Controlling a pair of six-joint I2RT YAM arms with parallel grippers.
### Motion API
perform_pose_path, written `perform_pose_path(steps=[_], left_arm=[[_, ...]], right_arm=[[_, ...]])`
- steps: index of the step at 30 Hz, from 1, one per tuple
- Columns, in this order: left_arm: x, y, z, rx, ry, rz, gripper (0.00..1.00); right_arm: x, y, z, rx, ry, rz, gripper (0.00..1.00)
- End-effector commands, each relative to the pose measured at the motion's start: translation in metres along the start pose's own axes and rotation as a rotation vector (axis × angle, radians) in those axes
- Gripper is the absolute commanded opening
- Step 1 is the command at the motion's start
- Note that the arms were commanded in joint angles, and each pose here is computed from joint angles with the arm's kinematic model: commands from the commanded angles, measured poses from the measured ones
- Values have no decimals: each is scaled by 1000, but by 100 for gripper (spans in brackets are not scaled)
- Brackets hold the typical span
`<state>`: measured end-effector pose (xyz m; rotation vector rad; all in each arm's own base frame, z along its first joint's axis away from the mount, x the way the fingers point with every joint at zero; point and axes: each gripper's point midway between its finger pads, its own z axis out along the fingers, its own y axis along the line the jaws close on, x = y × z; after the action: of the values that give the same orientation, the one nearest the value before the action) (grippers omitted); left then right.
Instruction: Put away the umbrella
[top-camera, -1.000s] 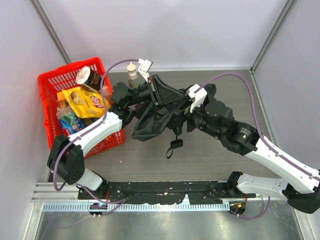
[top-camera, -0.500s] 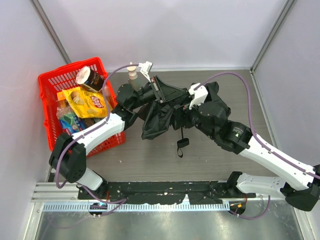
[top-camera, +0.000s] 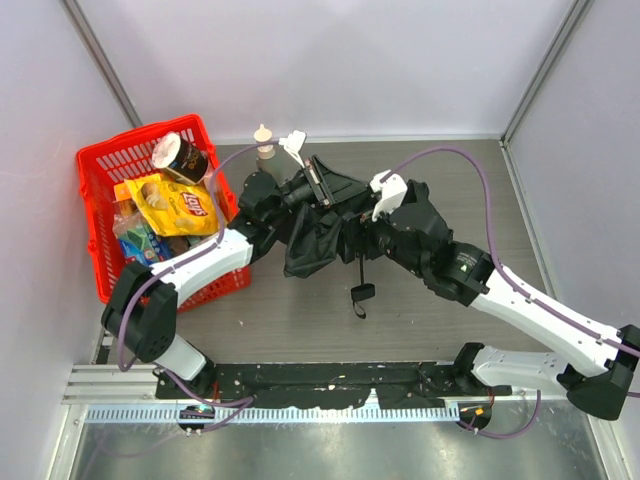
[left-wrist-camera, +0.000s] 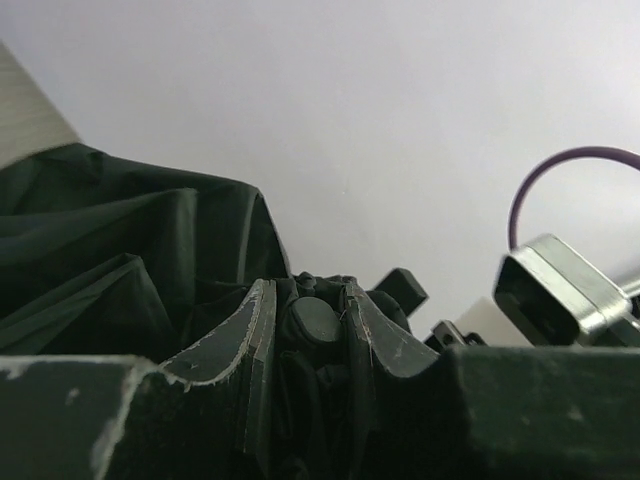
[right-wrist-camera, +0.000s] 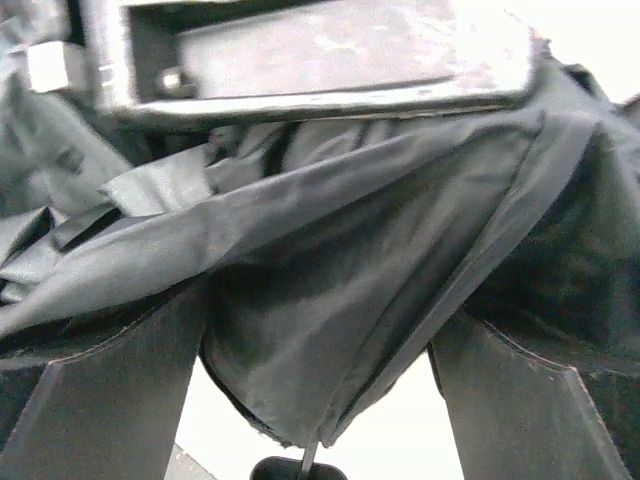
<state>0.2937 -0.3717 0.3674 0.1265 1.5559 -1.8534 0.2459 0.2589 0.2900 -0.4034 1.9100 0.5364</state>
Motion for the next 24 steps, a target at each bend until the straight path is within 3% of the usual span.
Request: perform_pose_path(steps=[1, 8, 19, 24], left_arm=[[-8, -50, 2, 38, -25, 7, 0], [-8, -46, 4, 36, -24, -19, 0], [-3, -38, 2, -23, -62, -57, 0], [4, -47, -1, 22, -24, -31, 0]], right_arm=[[7, 41, -16, -248, 14, 25, 94], [19, 36, -24, -249, 38, -2, 94], [9, -30, 2, 276, 12, -69, 94], [9, -43, -7, 322, -1, -81, 96]])
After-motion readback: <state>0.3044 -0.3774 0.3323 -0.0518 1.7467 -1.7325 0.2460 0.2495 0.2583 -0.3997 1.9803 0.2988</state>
